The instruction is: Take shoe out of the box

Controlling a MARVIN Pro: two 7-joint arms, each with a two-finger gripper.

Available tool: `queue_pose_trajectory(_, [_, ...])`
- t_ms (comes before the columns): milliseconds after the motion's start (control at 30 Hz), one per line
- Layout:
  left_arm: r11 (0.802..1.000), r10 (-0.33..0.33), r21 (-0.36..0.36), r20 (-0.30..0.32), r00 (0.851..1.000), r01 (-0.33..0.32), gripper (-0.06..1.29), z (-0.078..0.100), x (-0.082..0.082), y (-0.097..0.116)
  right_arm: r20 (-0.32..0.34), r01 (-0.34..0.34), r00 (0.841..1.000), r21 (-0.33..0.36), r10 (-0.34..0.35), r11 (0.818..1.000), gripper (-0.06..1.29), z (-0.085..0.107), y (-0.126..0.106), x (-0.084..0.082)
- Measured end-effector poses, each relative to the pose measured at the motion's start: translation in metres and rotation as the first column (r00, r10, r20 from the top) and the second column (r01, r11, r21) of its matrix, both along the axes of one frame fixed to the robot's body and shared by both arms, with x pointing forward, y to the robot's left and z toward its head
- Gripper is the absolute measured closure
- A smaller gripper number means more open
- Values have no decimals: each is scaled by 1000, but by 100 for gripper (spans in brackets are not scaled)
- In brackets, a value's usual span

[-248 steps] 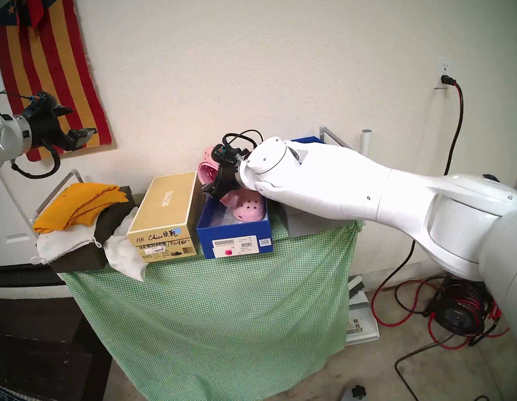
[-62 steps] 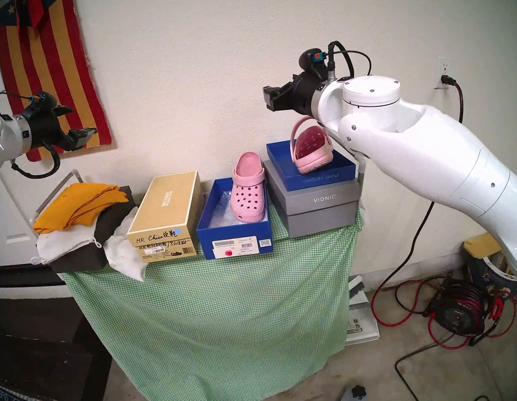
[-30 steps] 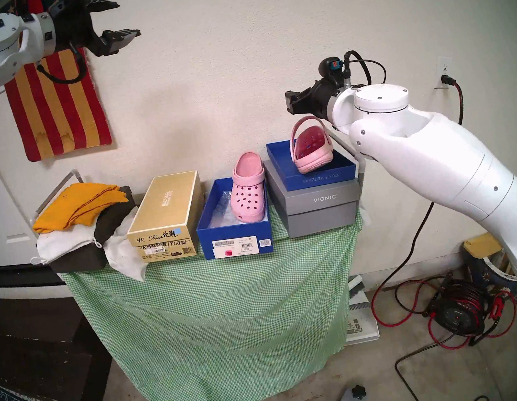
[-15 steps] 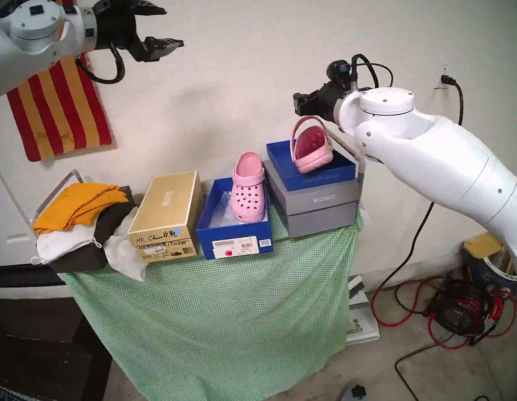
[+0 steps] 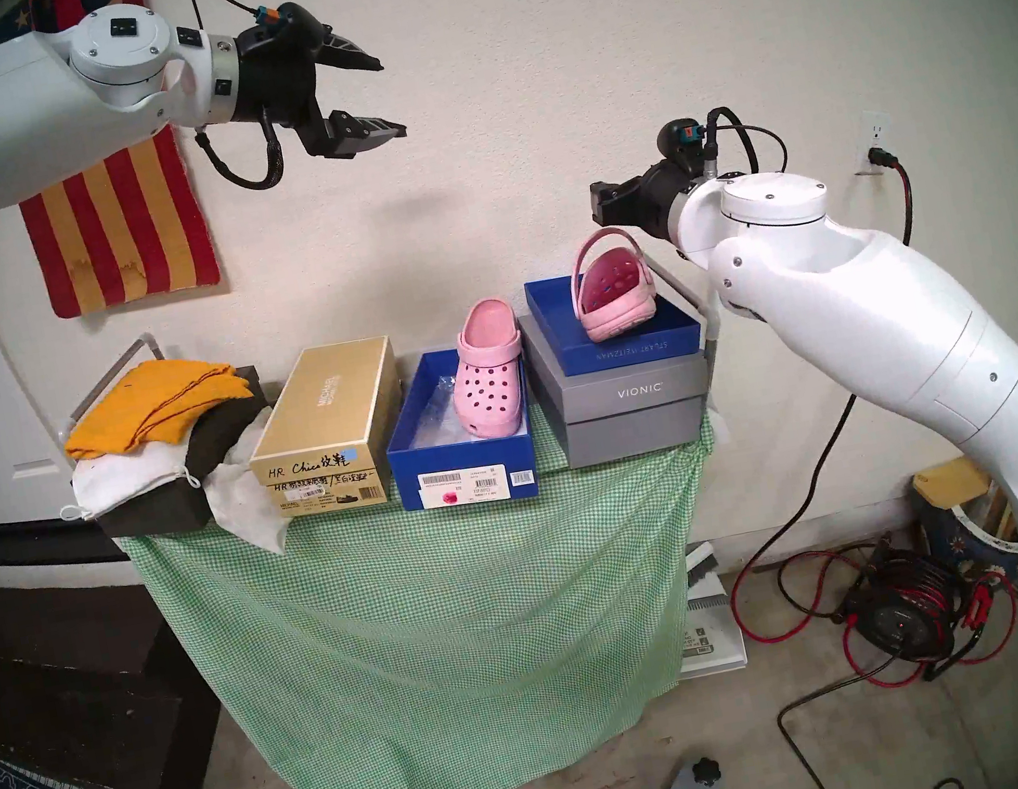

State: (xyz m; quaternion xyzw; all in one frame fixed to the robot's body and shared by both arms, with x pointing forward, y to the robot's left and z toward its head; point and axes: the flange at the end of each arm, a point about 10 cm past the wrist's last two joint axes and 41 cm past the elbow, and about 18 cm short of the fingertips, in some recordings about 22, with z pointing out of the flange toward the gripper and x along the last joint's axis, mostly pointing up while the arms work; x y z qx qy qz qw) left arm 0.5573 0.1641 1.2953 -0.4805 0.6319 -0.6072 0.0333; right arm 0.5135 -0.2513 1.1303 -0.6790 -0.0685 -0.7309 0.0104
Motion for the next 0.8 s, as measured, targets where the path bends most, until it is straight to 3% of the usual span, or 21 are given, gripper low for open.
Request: queue_pose_trajectory(800, [986, -97, 124, -130, 987, 113, 1, -40, 28, -13, -4, 20, 1000, 60, -20, 998, 4, 4, -8, -3])
